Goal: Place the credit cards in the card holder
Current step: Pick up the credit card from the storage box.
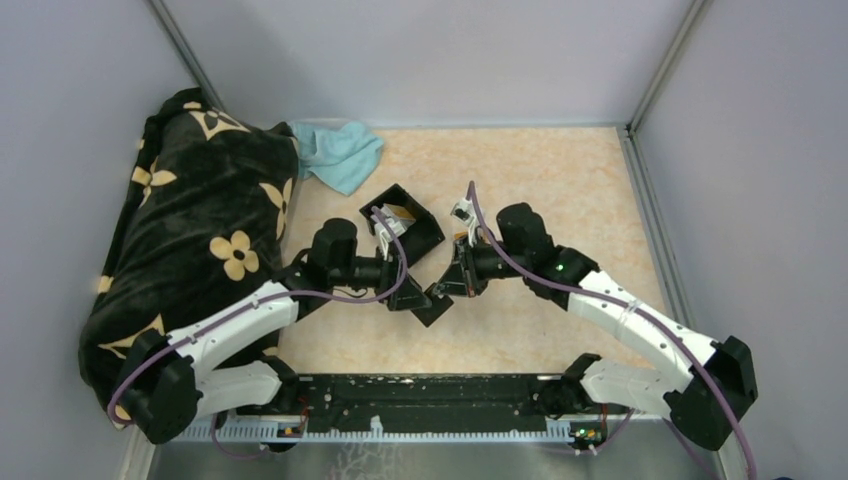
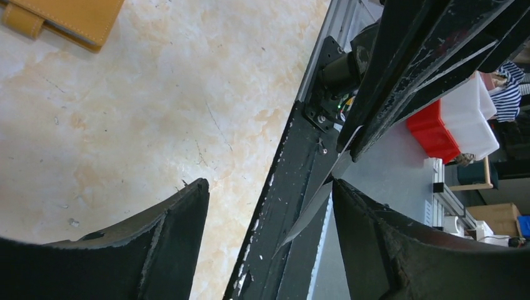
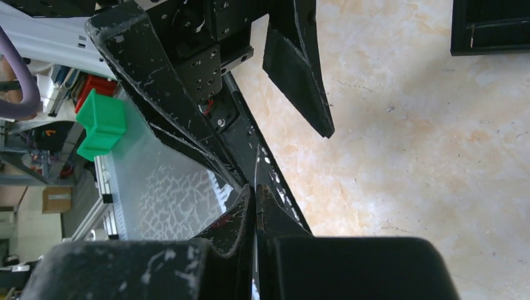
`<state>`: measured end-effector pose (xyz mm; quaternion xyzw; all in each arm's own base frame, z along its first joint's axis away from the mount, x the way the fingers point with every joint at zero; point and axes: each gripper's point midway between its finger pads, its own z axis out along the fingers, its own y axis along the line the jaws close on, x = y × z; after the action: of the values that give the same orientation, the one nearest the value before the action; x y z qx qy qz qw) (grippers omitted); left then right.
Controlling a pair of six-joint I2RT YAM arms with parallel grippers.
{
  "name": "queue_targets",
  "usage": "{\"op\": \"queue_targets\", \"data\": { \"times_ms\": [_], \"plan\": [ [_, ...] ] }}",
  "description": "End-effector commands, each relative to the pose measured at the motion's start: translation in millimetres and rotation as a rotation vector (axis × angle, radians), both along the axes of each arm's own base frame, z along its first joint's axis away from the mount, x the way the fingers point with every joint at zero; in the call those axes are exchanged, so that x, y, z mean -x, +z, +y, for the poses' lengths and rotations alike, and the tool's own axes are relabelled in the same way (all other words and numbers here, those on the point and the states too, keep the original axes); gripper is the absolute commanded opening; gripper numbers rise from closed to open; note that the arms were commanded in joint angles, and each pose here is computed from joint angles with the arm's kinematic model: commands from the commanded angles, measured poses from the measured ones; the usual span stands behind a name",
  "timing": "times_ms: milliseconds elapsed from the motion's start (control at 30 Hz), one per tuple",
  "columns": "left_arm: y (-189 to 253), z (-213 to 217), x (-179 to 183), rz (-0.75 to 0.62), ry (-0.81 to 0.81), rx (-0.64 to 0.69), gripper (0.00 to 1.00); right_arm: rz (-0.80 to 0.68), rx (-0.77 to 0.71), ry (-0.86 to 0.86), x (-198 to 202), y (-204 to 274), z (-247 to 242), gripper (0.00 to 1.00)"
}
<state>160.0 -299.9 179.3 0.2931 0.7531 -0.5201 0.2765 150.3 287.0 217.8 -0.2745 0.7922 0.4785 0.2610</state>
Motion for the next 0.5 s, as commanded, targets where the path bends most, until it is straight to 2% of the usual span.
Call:
{"op": "queue_targets", "data": {
  "times_ms": [0, 100, 300, 467],
  "plan": [
    [9, -6, 6, -0.029, -0.078, 0.025, 0.76, -0.003, -0.077, 0.046, -6, 9, 11, 0.00],
    [11, -9, 8, -0.026, -0.103, 0.037, 0.65, 0.011, -0.076, 0.048, -10, 4, 12, 0.00],
    [9, -14, 13, 0.007, -0.163, 0.052, 0.32, 0.035, -0.087, 0.048, -18, -3, 13, 0.00],
    [3, -16, 15, 0.028, -0.188, 0.050, 0.13, 0.046, -0.093, 0.044, -26, -5, 14, 0.00]
  ]
}}
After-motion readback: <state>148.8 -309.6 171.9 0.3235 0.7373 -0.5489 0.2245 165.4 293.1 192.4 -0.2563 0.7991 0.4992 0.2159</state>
